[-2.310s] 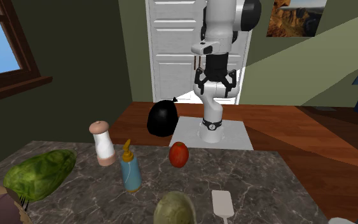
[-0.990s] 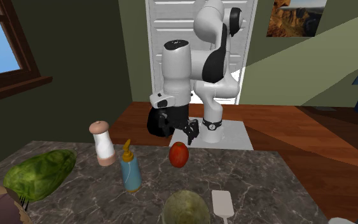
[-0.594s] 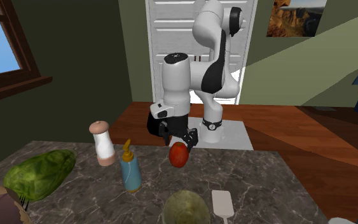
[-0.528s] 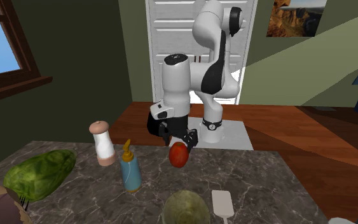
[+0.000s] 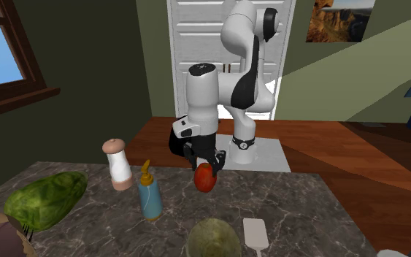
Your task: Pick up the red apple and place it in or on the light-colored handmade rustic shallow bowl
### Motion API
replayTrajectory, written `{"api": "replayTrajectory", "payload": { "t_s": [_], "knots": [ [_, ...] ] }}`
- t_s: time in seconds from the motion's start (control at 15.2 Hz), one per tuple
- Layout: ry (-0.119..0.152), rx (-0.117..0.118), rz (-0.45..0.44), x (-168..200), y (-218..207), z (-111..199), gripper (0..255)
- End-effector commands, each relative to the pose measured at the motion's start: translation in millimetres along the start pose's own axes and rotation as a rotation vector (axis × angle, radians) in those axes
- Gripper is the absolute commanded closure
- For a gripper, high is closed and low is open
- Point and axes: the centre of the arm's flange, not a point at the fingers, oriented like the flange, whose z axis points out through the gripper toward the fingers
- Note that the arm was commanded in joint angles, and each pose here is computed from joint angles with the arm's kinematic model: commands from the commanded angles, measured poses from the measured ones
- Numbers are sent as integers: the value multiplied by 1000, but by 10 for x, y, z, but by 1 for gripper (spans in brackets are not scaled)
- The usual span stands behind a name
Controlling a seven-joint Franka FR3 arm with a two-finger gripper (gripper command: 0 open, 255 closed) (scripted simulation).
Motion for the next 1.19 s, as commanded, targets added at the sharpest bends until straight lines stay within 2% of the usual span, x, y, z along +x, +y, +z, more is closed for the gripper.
{"api": "replayTrajectory", "payload": {
  "t_s": [0.0,0.53,1.12],
  "knots": [
    [-2,0,0,-3,-2,7,255],
    [-2,0,0,-2,-2,8,255],
    [-2,0,0,-26,2,-467,255]
  ]
}}
